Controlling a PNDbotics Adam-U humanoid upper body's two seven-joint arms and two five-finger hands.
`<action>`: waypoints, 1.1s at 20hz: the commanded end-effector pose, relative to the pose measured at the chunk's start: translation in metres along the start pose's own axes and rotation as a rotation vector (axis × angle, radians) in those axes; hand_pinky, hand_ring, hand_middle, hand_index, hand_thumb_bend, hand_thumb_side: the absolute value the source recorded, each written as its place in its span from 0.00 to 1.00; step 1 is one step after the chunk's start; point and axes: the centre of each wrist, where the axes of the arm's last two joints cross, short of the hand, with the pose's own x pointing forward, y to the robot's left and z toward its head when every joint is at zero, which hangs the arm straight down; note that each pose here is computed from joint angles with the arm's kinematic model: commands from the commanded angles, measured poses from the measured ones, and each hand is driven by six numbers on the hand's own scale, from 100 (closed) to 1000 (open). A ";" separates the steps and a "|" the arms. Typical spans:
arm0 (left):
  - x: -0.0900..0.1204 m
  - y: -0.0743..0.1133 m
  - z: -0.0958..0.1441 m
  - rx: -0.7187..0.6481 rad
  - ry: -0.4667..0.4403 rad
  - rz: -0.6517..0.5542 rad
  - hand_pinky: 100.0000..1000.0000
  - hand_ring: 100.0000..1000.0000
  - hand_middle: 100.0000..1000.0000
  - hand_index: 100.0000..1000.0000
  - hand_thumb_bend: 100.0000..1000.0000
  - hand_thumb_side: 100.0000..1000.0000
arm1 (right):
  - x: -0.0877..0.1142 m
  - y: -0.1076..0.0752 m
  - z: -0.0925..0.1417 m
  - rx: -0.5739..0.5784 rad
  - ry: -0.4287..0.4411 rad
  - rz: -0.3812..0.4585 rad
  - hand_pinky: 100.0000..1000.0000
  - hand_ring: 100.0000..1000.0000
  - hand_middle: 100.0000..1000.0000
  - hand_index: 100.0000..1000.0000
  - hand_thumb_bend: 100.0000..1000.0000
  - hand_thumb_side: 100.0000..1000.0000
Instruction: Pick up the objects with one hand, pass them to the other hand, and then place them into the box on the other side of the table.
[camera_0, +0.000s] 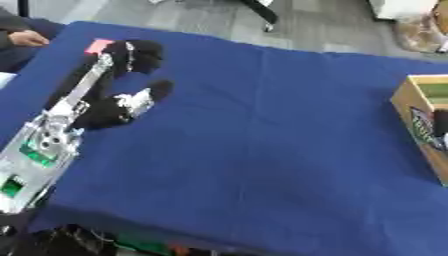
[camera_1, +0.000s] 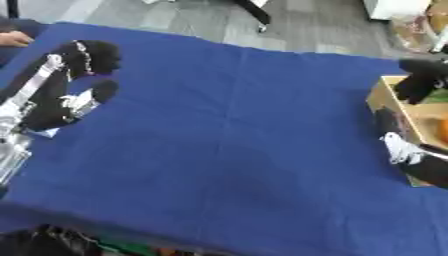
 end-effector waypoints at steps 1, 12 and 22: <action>0.006 0.033 0.003 -0.080 0.005 -0.222 0.78 0.73 0.70 0.83 0.52 0.57 | 0.005 0.000 -0.005 0.028 -0.039 0.016 0.34 0.44 0.47 0.78 0.06 0.23; 0.011 0.075 0.015 -0.524 0.202 -0.856 0.90 0.86 0.83 0.93 0.85 0.34 | 0.009 0.009 0.001 0.046 -0.007 0.009 0.34 0.43 0.46 0.77 0.02 0.23; -0.022 0.085 0.015 -0.770 0.555 -0.881 0.90 0.86 0.83 0.93 0.87 0.23 | 0.009 0.011 0.004 0.053 0.003 -0.001 0.34 0.43 0.45 0.77 0.01 0.23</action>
